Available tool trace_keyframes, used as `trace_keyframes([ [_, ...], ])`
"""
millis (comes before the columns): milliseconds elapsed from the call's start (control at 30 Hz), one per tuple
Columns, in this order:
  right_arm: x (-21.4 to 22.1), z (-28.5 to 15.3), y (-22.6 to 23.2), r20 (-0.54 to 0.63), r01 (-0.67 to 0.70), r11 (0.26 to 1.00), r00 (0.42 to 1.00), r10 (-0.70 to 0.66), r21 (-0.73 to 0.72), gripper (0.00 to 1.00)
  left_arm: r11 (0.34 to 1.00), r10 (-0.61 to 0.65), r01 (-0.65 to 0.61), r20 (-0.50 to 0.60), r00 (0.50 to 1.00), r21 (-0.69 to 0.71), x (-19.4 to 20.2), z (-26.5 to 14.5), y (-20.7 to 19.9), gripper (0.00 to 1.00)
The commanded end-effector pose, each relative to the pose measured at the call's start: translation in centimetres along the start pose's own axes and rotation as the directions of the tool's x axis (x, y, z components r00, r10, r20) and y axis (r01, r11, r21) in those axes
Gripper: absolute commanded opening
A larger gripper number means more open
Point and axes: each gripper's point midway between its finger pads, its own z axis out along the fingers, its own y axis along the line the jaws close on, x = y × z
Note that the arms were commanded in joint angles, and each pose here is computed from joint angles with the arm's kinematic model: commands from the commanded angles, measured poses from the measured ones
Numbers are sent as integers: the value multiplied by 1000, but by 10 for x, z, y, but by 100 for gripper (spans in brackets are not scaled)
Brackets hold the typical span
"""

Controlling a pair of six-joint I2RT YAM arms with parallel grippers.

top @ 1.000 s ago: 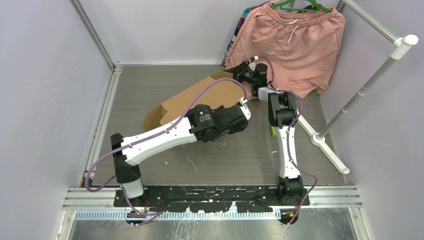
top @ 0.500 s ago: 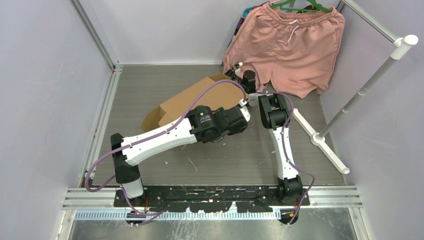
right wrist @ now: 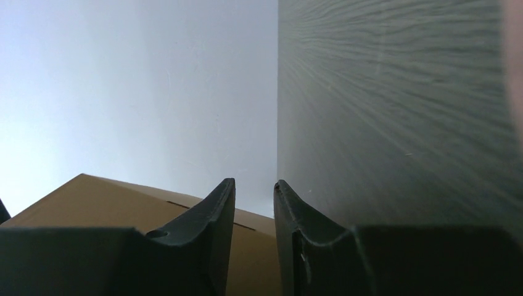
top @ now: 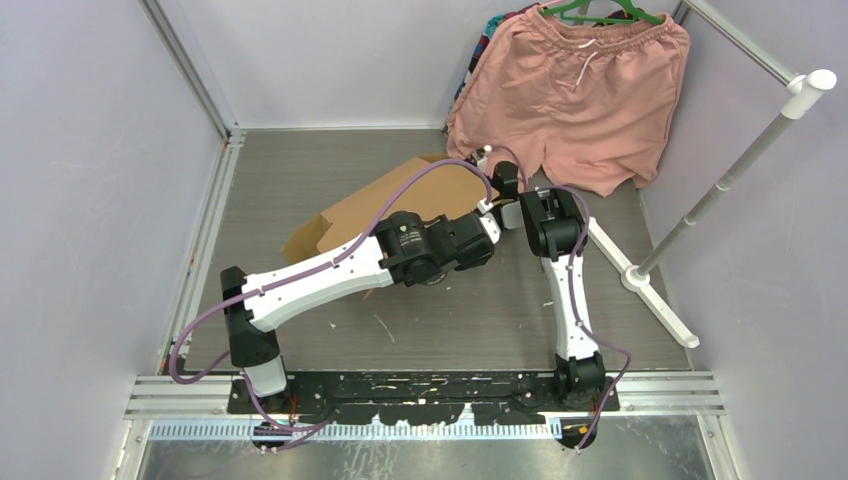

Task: Fold the paper box

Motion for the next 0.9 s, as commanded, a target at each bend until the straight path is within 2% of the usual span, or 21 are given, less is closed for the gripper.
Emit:
trace_keyframes([
  [0, 3, -3, 73, 11, 168, 978, 986, -168, -126, 35, 995, -88, 84, 82, 993, 49, -14, -16, 3, 4],
  [400, -4, -23, 82, 82, 222, 971, 973, -215, -89, 35, 994, -87, 82, 81, 993, 66, -20, -19, -3, 3],
  [867, 8, -55, 76, 155, 214, 972, 968, -198, -97, 36, 995, -70, 64, 81, 994, 75, -30, -25, -18, 3],
])
